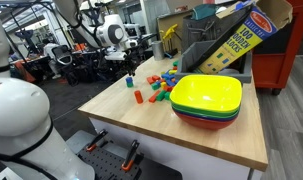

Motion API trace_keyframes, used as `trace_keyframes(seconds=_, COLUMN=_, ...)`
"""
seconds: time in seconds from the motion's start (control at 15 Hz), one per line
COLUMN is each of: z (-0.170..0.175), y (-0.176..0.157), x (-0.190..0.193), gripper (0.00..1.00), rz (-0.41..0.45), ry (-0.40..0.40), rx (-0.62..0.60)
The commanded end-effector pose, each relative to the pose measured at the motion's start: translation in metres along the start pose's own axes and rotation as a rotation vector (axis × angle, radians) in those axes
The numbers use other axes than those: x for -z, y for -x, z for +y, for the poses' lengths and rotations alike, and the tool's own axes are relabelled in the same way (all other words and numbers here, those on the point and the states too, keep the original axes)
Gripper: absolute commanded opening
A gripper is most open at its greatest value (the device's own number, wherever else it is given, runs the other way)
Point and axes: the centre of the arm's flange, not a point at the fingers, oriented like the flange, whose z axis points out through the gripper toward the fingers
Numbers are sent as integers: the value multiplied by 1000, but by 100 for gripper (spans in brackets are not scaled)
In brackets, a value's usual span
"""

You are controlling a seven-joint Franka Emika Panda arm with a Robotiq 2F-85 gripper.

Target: Move the blue and green cubes forward, then stack them

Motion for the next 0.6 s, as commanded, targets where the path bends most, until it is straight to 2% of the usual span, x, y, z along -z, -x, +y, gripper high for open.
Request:
trace_keyframes(seconds=0.0, z=4, y=-8, x=2, gripper=1, rz=7, ry=25, rx=-27)
trace_keyframes(seconds=0.53, z=15, y=-5, x=3, gripper=0, rz=-7, ry=31, rx=-28)
